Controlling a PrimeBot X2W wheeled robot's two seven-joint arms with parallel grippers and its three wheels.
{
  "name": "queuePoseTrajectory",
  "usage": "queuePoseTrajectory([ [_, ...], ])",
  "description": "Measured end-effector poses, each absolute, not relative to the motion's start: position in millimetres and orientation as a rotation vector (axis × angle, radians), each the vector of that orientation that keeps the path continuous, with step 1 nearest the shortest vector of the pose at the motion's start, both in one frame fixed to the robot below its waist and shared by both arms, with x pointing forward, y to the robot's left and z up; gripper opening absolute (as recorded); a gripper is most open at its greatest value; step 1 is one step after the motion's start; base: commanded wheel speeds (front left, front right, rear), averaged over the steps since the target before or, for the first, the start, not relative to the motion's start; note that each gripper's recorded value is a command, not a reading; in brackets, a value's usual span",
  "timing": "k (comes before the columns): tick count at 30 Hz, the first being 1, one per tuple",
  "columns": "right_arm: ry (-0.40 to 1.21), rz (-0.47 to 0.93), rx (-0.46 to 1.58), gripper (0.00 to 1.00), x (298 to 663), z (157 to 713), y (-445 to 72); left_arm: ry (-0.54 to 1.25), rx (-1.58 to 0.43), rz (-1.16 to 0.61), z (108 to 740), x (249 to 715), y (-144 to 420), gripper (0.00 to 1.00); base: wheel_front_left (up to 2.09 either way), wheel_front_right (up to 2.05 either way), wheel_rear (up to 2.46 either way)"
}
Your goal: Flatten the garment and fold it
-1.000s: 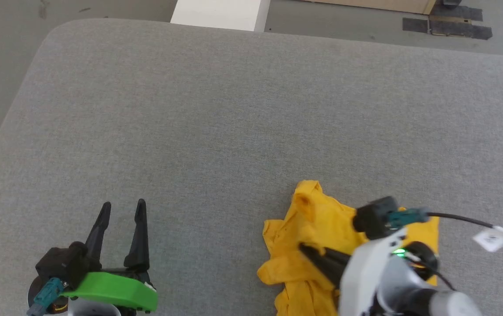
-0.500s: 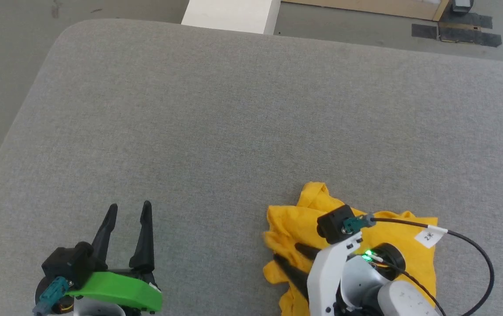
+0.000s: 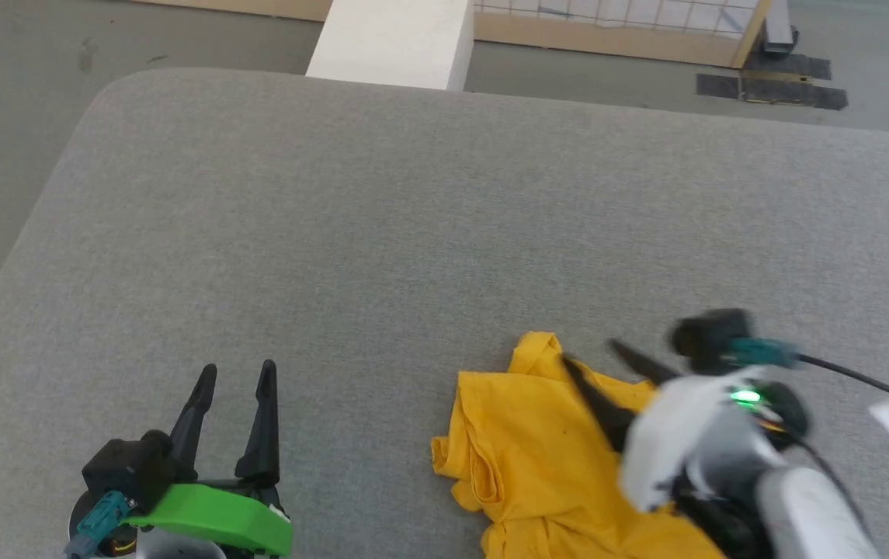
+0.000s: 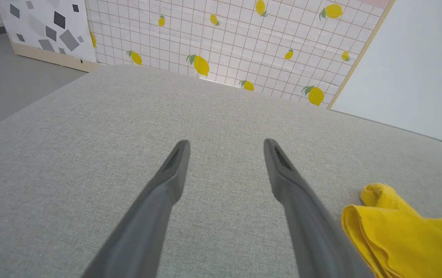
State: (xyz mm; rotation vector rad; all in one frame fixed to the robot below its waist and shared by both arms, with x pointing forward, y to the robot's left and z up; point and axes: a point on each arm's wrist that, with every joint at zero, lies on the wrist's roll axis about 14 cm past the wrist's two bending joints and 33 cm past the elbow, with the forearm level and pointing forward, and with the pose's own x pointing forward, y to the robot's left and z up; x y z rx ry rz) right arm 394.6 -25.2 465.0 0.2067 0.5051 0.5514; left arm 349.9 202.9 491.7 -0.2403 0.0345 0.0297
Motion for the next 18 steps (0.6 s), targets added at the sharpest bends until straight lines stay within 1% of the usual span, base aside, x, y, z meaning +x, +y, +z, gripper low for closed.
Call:
queuePoseTrajectory([
  [4,0.493,0.376,0.193,1.0,391,463,-83,0.028,-0.241,0.006,494,353,197,1.0,0.0,0.0,0.0],
  [8,0.55,0.246,0.2,1.0,373,448,-128,0.035,-0.24,-0.007,493,357,194,1.0,0.0,0.0,0.0],
  [13,0.637,0.173,0.206,1.0,354,426,-151,0.05,-0.24,-0.014,488,360,192,1.0,0.0,0.0,0.0],
  [18,0.728,0.165,0.253,1.0,344,400,-151,0.043,-0.224,-0.018,490,361,193,1.0,0.0,0.0,0.0],
])
